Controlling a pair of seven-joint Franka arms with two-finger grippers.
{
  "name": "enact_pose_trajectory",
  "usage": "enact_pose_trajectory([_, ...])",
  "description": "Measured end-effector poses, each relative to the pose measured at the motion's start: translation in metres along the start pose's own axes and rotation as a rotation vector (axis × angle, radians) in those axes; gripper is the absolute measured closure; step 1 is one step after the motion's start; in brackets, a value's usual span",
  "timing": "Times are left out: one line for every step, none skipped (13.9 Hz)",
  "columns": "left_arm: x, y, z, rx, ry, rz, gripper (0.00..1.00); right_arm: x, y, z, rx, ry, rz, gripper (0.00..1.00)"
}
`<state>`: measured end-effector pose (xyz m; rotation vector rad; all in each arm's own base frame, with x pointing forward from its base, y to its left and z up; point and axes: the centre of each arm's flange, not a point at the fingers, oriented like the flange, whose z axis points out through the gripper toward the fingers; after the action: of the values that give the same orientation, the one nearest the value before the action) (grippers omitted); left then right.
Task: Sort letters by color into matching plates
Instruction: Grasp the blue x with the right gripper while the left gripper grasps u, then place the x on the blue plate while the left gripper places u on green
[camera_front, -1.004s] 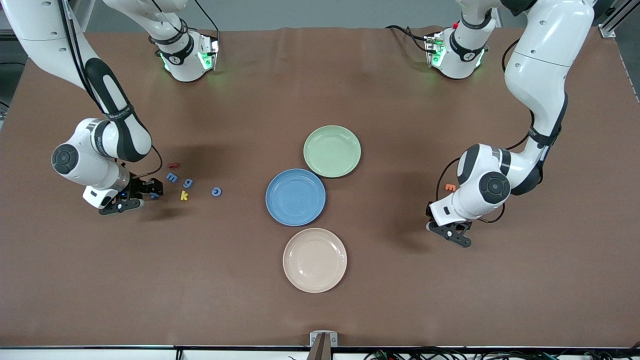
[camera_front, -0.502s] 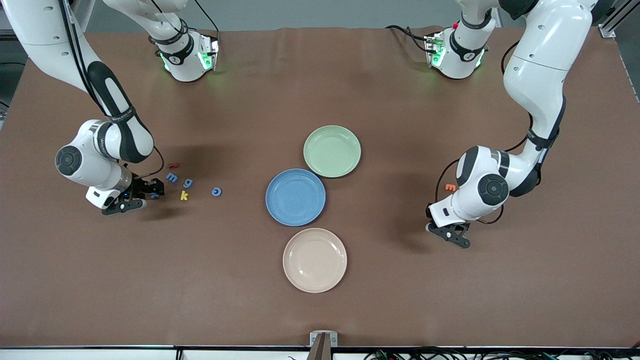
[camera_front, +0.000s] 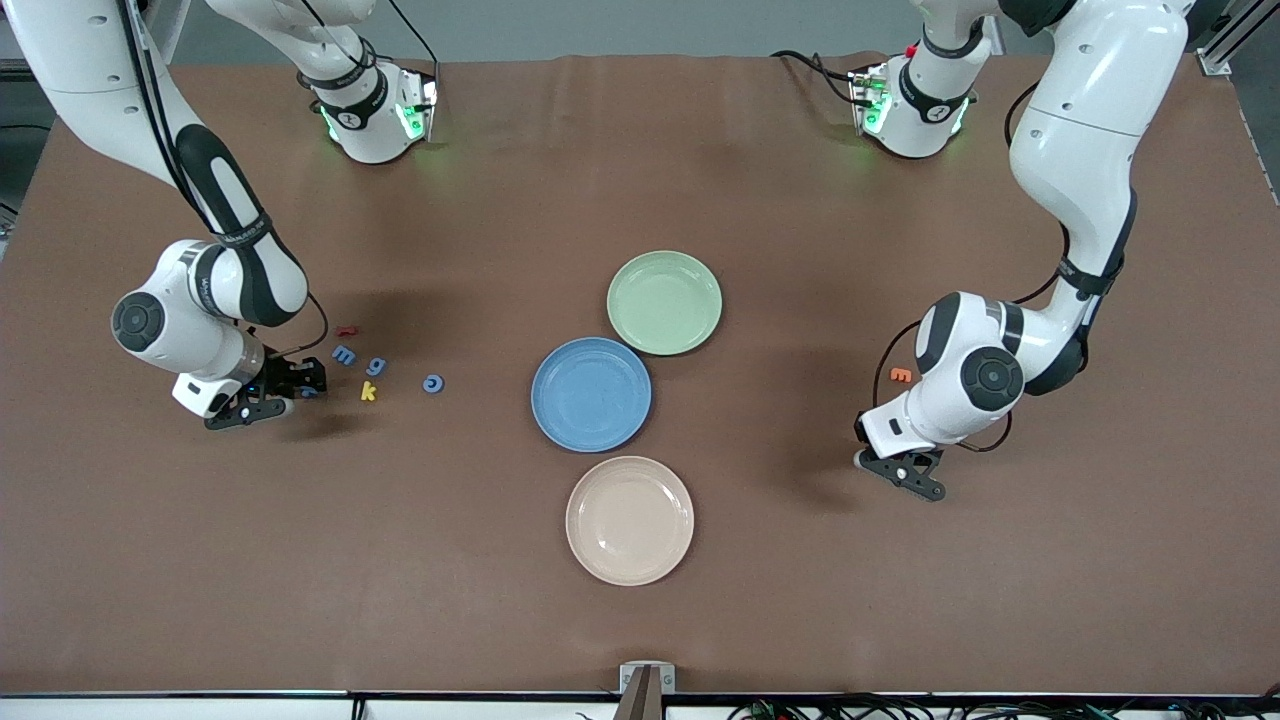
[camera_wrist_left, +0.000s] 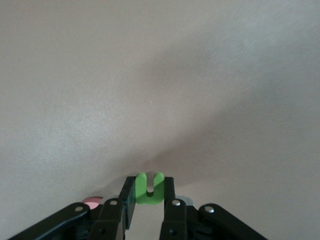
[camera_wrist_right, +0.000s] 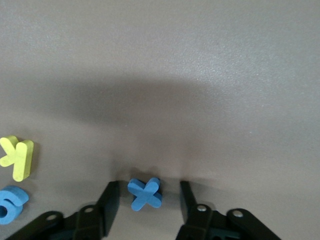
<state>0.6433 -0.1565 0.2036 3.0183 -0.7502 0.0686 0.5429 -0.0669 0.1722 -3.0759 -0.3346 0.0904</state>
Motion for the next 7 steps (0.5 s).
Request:
enact_pose_trajectory([0.002, 0.006, -0.01, 0.001, -0.007, -0.003, 0.74, 0.0, 0.002, -0.001, -0.003, 0.003, 0.002, 0.57])
enact_pose_trajectory([0.004, 0.015, -0.022, 0.003, -0.017, -0.017, 0.74, 0.0, 0.003, -0.001, -0.004, 0.004, 0.004, 0.68])
enact_pose_trajectory([0.006, 0.026, -0.033, 0.004, -0.032, -0.036, 0.74, 0.0, 0.003, -0.001, -0.004, 0.004, 0.003, 0.68])
enact_pose_trajectory([0.007, 0.041, -0.044, 0.005, -0.05, -0.056, 0.74, 0.0, 0.002, -0.003, -0.002, 0.003, 0.002, 0.72])
enact_pose_trajectory([0.008, 0.057, -0.052, 0.004, -0.063, -0.078, 0.74, 0.0, 0.001, -0.003, 0.0, 0.0, 0.0, 0.72])
enact_pose_trajectory([0.009, 0.075, -0.058, 0.0, -0.073, -0.098, 0.74, 0.0, 0.001, -0.002, 0.001, -0.002, 0.0, 0.72])
enact_pose_trajectory([0.01, 0.093, -0.061, -0.009, -0.081, -0.119, 0.74, 0.0, 0.001, -0.003, 0.001, -0.002, 0.001, 0.72])
